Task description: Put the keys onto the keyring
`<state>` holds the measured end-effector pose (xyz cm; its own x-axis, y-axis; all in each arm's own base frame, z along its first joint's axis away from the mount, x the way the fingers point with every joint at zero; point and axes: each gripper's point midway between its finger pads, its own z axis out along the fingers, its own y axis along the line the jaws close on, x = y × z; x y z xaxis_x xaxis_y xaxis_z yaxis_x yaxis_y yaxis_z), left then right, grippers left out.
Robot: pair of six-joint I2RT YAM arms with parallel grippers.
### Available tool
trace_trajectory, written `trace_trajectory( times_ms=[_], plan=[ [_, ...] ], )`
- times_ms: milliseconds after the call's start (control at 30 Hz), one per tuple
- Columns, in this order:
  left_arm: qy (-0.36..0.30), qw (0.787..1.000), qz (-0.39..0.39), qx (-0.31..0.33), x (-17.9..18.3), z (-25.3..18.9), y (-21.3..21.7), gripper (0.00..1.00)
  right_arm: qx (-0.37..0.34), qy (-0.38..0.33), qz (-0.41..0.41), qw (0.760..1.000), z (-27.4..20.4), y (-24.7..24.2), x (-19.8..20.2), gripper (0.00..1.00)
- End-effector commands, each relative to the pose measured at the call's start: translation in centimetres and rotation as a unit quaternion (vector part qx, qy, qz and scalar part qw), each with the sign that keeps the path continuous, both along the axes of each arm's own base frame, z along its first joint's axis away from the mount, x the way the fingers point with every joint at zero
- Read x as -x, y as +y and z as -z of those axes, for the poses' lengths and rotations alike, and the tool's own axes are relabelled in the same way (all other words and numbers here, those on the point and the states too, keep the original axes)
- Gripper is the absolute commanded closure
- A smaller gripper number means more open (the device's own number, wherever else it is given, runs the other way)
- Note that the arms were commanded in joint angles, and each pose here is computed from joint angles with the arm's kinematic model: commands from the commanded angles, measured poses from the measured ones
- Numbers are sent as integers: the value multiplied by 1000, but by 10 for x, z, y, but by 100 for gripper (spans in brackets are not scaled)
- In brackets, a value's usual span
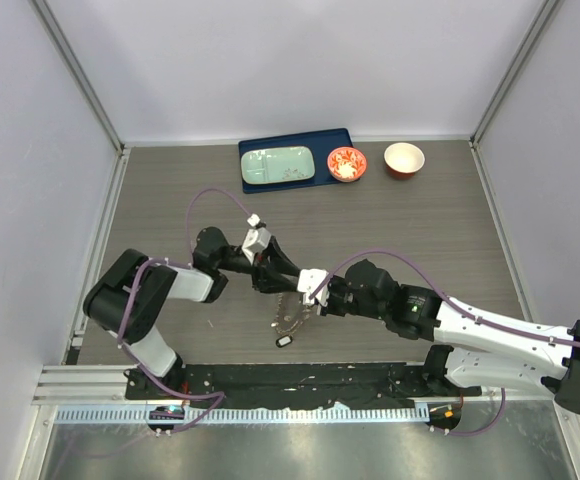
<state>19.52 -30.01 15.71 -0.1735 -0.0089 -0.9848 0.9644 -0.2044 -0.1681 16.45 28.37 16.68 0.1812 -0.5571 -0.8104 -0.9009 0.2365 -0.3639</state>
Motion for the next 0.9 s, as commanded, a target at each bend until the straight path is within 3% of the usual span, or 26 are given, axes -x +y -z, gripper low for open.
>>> trace_trajectory(
  times_ms=[0, 867],
  plan=[
    [-86, 994, 61, 36, 11, -16, -8, 56, -52, -28, -9, 998, -35, 13, -2, 99],
    [-75, 994, 68, 41, 9, -9, -25, 64, -53, -23, -13, 998, -33, 13, 0, 99]
  ],
)
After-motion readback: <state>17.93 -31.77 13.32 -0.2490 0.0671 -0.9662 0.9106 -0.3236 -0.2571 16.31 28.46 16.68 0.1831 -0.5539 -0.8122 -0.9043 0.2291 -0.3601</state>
